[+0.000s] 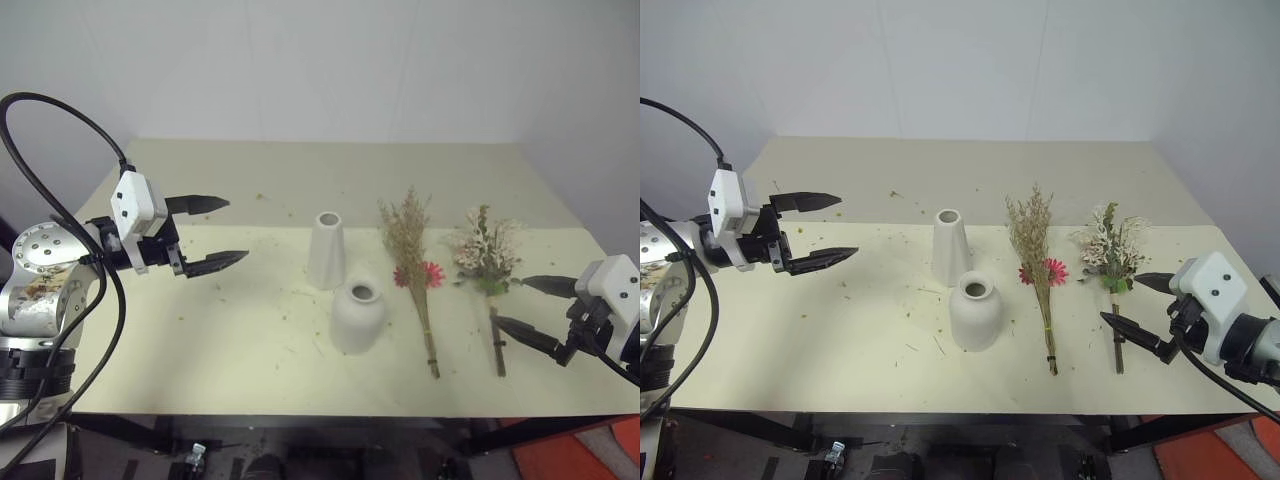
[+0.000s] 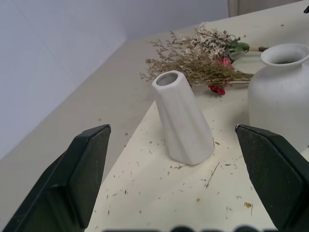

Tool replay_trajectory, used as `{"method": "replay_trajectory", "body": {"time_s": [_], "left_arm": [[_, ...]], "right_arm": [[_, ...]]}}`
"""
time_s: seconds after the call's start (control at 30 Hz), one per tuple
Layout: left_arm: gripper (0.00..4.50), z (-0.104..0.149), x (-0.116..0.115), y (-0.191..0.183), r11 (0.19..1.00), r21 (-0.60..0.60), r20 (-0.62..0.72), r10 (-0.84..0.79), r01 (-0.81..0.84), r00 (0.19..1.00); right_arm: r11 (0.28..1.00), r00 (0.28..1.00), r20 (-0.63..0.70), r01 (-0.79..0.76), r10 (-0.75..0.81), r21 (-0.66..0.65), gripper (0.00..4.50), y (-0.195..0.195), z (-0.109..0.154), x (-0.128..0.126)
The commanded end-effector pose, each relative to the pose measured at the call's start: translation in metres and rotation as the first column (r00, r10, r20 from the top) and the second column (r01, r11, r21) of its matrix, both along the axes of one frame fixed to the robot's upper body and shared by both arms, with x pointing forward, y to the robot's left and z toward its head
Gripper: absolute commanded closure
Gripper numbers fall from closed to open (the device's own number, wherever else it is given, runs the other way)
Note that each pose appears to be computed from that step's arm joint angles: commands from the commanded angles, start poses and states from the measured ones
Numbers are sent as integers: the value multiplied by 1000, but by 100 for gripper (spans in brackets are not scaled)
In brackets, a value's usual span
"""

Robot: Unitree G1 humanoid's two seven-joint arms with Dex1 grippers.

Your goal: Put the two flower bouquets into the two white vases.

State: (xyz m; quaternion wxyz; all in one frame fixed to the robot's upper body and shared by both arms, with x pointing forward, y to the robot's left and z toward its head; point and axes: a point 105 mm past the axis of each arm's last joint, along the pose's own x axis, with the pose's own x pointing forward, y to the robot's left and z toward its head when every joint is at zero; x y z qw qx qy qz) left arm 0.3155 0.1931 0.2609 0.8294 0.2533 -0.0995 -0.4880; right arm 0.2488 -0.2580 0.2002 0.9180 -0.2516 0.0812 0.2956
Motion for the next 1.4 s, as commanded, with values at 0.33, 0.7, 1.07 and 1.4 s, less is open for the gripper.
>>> {"method": "replay_trajectory", "body": {"time_s": [0.33,0.7,1.07,1.4], "left_arm": [[0,10,-5,-4,1000,10,47,-24,24,999],[0,8,-4,-59,966,154,67,-219,207,973],[0,-14,5,-96,927,214,27,-319,307,947],[0,-17,4,-96,928,210,26,-318,306,948]], "right_arm": [[999,998,43,50,-50,-6,3,-4,10,4],[973,962,-143,230,-231,-26,3,1,-13,43],[853,809,-294,519,-509,-48,3,-13,-33,79],[785,721,-370,618,-585,-37,89,-27,-57,95]]}}
